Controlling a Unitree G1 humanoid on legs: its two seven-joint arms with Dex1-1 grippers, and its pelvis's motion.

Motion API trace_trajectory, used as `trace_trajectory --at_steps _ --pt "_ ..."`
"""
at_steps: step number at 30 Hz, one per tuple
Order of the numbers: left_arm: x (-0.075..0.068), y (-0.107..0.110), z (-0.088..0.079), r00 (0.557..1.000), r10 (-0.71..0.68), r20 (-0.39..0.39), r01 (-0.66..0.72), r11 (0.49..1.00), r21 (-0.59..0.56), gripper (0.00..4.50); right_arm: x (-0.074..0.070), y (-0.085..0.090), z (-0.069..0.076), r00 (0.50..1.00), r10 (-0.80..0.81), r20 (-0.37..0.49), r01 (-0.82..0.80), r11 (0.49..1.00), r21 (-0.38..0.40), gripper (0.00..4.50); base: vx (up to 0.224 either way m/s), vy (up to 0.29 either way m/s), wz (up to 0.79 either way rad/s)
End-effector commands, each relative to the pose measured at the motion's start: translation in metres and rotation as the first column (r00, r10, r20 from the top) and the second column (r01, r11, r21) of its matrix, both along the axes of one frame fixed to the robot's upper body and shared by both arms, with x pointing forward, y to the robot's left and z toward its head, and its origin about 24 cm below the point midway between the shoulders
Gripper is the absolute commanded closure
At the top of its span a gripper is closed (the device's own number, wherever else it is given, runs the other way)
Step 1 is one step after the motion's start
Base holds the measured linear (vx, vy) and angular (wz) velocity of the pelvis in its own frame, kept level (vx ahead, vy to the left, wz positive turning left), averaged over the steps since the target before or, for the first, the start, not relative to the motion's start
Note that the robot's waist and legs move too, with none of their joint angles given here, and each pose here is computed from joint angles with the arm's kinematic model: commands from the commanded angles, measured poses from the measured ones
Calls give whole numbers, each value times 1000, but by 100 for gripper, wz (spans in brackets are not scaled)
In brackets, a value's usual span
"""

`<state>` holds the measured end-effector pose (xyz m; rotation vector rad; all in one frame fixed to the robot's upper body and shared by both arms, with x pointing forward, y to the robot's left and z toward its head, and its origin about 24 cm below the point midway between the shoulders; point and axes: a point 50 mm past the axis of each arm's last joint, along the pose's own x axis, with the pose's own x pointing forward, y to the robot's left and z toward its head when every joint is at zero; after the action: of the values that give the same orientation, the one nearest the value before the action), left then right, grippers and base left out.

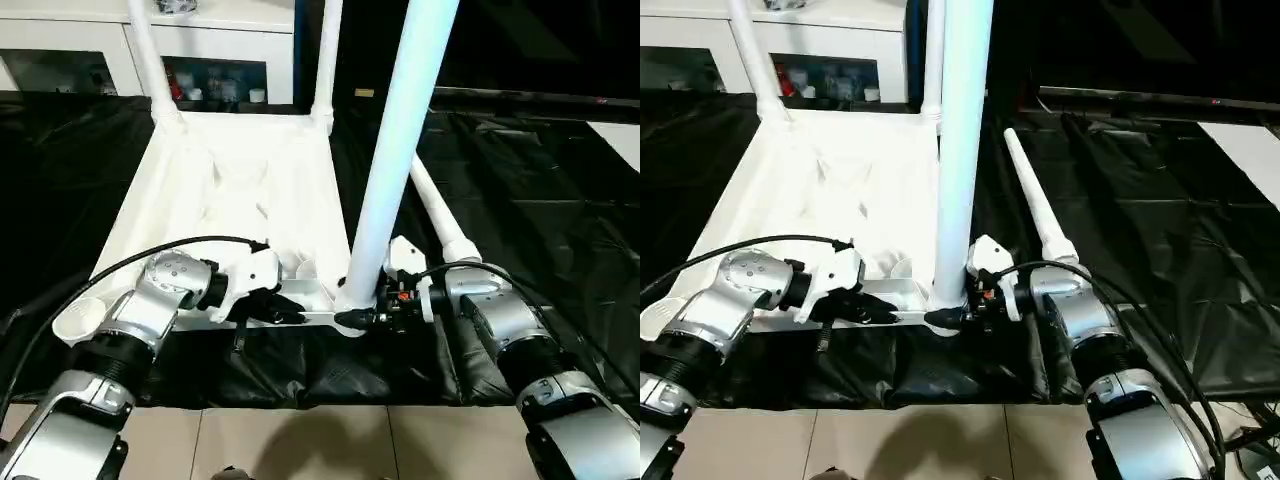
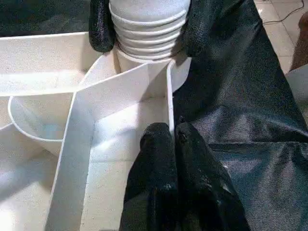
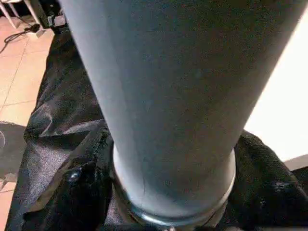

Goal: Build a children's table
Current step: Rotate leg to tighten

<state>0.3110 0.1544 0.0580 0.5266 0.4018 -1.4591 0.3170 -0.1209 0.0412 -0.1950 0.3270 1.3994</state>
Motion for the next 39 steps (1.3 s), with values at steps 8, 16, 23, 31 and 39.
trace_trajectory --at_steps 8,16,23,31,39 --pt "27 -34 -4 942 322 91 -320 947 -44 450 16 16 -14 896 -444 -7 443 894 64 174 0 0 0" --pt "22 -82 -11 914 392 106 -381 918 -106 450 21 58 -19 727 -685 -51 685 717 130 175 0 0 0" --pt "17 -79 -11 944 301 137 -291 953 -89 450 23 56 -13 746 -665 -34 660 732 167 99 0 0 0" --pt "3 -53 -11 990 108 90 -105 994 -41 450 18 31 -7 884 -466 40 457 878 138 69 0 0 0" --pt "-1 -29 -7 999 -8 41 8 1000 1 450 -1 15 -2 995 -90 40 88 996 34 69 0 0 0"
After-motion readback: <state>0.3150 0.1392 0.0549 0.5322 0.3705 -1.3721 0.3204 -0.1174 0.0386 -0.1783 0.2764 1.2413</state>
